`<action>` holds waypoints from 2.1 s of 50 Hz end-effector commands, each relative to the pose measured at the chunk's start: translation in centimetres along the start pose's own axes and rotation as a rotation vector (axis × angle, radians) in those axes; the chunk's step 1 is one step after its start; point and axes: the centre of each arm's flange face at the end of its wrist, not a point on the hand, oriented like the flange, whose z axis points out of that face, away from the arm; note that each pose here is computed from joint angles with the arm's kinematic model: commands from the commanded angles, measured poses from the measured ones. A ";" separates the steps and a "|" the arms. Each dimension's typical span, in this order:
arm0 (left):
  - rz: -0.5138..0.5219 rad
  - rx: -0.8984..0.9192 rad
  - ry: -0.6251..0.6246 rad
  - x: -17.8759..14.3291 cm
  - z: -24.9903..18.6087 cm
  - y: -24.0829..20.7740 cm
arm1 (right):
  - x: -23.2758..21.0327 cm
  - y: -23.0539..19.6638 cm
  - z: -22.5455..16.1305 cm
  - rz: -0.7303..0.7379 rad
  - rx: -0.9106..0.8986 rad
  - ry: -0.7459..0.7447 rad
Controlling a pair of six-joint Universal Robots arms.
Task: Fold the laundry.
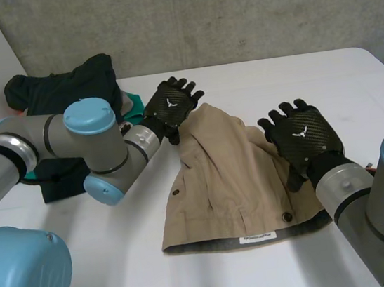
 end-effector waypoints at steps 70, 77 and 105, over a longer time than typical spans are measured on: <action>-0.146 -0.220 0.009 1.9 -14.7 -10.2 | 10.2 -4.4 13.5 0.148 0.289 0.165; -0.158 -0.357 0.007 4.6 -13.2 -5.4 | 6.3 -1.2 18.6 0.129 0.346 0.132; -0.326 -0.517 -0.018 1.6 -18.7 -3.2 | 4.9 -3.4 1.6 0.002 -0.314 -0.104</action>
